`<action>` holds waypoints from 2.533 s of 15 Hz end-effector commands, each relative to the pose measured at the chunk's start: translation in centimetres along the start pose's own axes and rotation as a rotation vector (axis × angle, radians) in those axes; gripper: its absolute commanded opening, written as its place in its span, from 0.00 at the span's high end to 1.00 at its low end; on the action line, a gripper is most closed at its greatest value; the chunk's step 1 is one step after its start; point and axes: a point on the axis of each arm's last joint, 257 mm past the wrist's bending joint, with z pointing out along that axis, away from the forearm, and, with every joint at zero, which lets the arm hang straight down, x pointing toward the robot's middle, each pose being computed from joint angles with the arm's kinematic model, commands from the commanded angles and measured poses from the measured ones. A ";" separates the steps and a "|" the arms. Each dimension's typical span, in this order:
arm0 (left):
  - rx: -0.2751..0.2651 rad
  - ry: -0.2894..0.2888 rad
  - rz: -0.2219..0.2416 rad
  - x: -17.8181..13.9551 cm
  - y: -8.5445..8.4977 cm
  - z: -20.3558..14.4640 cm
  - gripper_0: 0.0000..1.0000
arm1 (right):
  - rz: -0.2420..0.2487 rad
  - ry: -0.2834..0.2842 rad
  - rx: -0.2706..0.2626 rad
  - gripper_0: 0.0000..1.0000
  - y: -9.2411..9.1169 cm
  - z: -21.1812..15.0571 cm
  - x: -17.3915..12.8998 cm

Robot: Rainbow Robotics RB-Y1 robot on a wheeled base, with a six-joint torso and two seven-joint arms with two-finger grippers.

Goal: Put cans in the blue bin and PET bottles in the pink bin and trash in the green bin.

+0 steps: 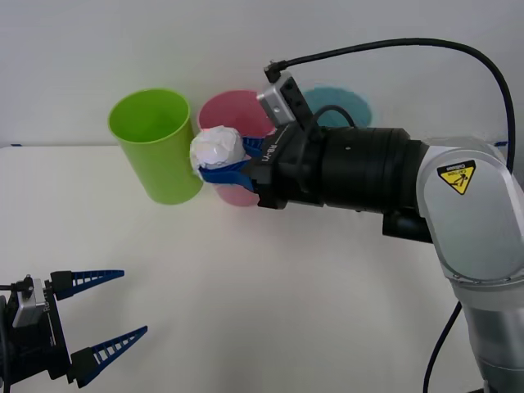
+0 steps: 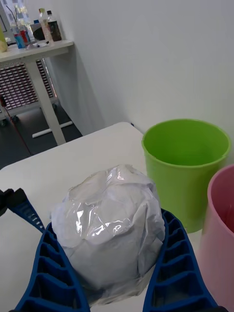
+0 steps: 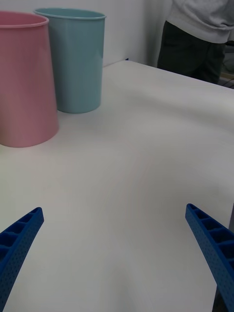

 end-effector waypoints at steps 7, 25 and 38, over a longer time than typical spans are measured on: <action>0.000 0.000 0.000 0.0 0.0 0.0 0.00 | 0.012 -0.004 0.000 1.00 -2.8 7.9 -6.6; 0.000 0.000 0.000 0.0 0.0 0.0 0.00 | 0.019 0.125 0.257 1.00 -12.1 21.4 -5.8; 0.000 0.000 0.000 0.0 0.0 0.0 0.00 | 0.031 0.151 0.267 1.00 -11.0 22.8 -2.7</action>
